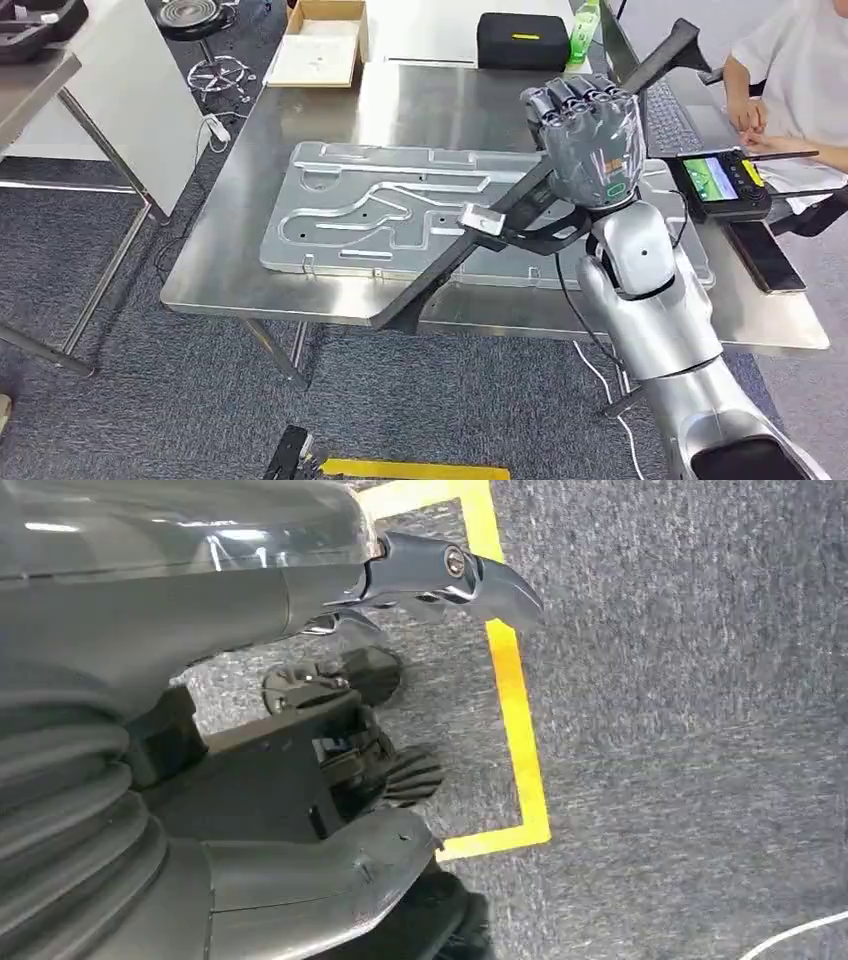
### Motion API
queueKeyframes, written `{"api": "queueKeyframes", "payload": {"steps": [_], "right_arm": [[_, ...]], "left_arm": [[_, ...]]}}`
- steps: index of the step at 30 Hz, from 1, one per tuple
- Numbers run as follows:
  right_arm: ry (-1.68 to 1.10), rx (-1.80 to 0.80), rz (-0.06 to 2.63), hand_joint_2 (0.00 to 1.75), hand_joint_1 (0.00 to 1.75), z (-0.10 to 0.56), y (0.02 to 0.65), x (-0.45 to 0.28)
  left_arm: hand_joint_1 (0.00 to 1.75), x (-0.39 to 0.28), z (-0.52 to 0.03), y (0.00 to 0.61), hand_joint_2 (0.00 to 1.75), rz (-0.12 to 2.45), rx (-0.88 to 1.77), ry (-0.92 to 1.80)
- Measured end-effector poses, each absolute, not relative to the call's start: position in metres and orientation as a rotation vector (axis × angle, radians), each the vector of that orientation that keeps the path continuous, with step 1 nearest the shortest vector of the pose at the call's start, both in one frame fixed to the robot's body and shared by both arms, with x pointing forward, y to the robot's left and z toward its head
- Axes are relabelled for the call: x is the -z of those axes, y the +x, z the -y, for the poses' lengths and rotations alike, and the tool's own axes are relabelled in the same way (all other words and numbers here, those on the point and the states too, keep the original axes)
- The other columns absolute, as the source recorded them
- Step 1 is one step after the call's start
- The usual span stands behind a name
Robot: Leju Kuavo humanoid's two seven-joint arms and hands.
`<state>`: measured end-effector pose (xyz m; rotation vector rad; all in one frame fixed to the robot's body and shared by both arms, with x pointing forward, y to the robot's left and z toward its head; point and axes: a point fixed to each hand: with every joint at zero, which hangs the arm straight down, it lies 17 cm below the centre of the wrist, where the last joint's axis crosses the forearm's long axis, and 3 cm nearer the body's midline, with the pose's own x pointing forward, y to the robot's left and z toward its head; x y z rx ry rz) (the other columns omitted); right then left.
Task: Take the parts from the cabinet and place them on the table.
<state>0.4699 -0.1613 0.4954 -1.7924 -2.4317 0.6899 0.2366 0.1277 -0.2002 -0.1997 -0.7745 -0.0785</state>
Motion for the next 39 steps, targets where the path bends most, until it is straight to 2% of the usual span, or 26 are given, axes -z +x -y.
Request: {"api": "queueKeyframes", "payload": {"steps": [17,27,39], "right_arm": [[-1.897,-0.831,2.329,1.75,1.75,0.160,0.489,-0.476],[-1.657,-0.940,2.185,1.75,1.75,0.189,0.549,-0.467],[-1.737,-1.046,2.139,1.75,1.75,0.197,0.578,-0.535]], "left_arm": [[0.00,0.204,-0.138,0.241,1.75,0.757,0.063,-0.135],[0.00,0.197,-0.134,0.246,1.75,0.804,0.058,-0.153],[0.00,0.195,-0.128,0.246,1.75,0.825,0.102,-0.149]]}}
